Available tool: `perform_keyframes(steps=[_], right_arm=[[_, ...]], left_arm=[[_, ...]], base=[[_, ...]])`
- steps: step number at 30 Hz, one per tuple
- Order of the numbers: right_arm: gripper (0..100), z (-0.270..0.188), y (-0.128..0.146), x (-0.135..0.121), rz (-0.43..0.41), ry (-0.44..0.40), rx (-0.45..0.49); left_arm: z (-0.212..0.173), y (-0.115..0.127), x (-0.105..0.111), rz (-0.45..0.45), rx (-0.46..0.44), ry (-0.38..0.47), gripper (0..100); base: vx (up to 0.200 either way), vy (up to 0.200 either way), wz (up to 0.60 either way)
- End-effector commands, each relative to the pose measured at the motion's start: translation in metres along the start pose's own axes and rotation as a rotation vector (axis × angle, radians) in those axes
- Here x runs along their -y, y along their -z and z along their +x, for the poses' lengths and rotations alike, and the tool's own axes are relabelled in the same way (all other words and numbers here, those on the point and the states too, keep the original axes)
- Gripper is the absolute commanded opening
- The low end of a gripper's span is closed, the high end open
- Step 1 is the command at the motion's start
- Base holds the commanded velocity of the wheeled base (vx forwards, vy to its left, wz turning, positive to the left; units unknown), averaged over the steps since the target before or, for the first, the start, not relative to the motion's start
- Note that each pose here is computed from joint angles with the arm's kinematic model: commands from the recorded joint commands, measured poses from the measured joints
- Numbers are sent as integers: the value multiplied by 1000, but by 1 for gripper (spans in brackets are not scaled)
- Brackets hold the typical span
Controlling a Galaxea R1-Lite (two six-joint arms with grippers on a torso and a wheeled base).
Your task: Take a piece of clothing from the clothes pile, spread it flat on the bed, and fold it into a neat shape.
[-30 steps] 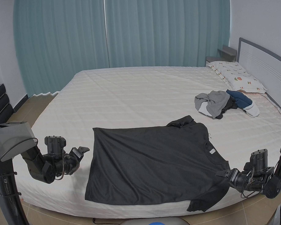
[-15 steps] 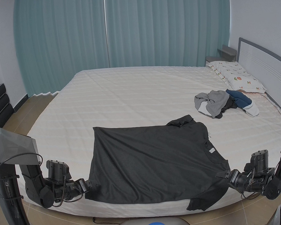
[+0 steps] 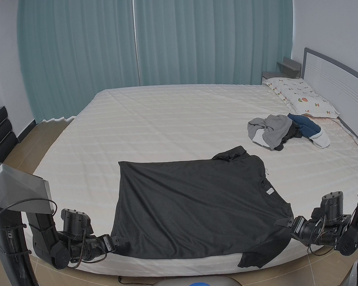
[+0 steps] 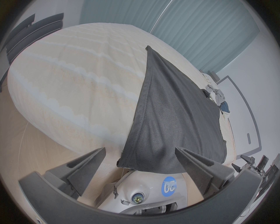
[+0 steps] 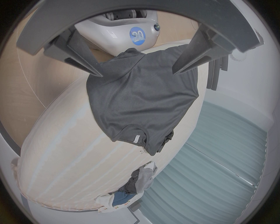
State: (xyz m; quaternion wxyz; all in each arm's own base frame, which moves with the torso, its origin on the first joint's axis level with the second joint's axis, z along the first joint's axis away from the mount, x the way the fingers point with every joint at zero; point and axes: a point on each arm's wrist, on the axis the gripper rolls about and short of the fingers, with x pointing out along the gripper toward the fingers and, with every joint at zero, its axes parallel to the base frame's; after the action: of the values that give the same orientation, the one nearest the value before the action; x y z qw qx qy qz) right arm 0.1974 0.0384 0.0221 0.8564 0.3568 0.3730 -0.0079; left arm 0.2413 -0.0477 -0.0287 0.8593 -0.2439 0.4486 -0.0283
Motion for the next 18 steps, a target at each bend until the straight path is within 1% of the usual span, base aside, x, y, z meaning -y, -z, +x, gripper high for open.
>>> perform_keyframes(steps=[1,5,6,14,18], right_arm=[[100,-1,0,0,-1,-12,-9],[100,1,2,1,1,-5,-22],[100,2,2,1,2,-3,-24],[100,2,1,3,7,4,-22],[100,2,1,3,7,4,-22]], left_arm=[[2,2,-1,1,-12,-3,100],[6,4,-1,4,-22,-6,100],[6,4,-1,5,-23,-9,0],[4,5,-4,25,-30,-21,0],[-1,9,-8,68,-45,-38,0]], base=[[0,0,0],[0,0,0],[0,0,0],[0,0,0],[0,0,0]])
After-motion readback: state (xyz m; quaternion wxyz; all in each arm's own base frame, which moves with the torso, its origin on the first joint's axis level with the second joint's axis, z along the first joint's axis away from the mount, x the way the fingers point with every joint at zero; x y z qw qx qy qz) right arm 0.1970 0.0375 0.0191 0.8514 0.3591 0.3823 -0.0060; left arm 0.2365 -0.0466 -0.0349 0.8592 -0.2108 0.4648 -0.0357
